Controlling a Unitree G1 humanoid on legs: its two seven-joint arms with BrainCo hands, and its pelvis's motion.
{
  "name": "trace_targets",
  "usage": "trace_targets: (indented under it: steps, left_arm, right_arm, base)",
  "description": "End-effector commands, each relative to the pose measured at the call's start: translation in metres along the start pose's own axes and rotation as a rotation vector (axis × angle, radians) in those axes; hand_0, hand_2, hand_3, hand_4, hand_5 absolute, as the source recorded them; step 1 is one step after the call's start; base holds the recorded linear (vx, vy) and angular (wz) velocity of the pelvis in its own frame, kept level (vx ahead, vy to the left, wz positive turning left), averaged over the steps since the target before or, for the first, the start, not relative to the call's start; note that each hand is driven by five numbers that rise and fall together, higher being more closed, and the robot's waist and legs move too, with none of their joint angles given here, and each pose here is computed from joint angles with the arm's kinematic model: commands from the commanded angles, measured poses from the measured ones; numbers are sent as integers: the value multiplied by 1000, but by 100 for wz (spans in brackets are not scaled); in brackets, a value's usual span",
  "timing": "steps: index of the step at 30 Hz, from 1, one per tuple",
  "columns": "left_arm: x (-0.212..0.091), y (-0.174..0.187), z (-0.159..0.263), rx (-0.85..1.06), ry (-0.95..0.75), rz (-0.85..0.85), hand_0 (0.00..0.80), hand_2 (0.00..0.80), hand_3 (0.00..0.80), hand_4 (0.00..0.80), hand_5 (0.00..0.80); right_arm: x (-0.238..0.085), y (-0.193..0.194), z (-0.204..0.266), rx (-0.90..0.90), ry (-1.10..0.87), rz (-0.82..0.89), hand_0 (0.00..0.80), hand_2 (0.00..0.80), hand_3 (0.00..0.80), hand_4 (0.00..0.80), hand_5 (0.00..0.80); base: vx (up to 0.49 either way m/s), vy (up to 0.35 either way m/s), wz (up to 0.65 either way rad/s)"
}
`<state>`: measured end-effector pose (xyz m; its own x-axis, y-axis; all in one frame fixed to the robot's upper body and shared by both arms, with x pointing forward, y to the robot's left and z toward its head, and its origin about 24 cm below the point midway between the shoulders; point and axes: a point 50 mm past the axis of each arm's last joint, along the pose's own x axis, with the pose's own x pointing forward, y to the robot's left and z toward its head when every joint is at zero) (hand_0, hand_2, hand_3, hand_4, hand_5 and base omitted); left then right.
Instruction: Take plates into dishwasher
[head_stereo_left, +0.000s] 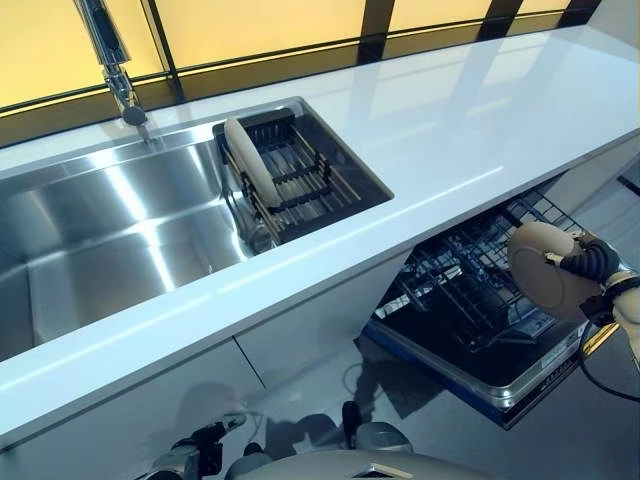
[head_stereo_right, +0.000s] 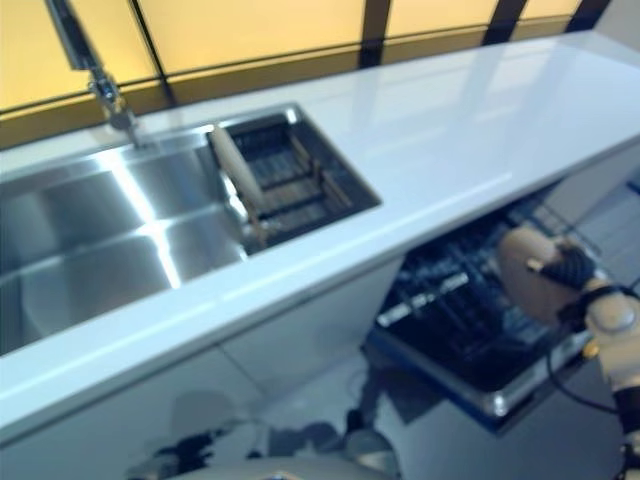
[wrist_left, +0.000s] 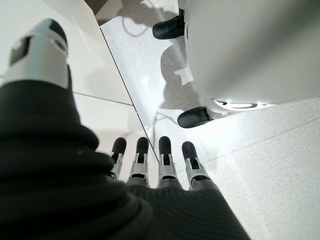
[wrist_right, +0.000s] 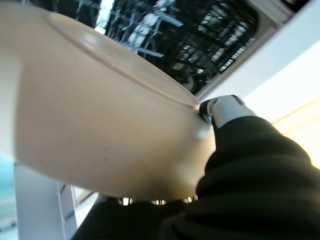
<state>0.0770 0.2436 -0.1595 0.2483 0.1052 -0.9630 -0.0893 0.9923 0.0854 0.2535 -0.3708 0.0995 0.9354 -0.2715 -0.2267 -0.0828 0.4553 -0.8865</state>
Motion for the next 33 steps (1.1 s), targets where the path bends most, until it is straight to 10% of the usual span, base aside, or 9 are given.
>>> trace_targets:
  steps: [1, 33]
  left_arm:
    - [0, 9, 16, 21, -31, 34, 0, 0, 0, 0, 0]
    - [0, 3, 23, 66, -60, -14, 0, 0, 0, 0, 0]
  right_arm:
    - [10, -18, 37, -38, -144, -131, 800, 800, 800, 800, 800]
    - [46, 34, 45, 164, -19, 48, 800, 800, 800, 800, 800]
  base:
    - [0, 0, 0]
    - [9, -9, 4]
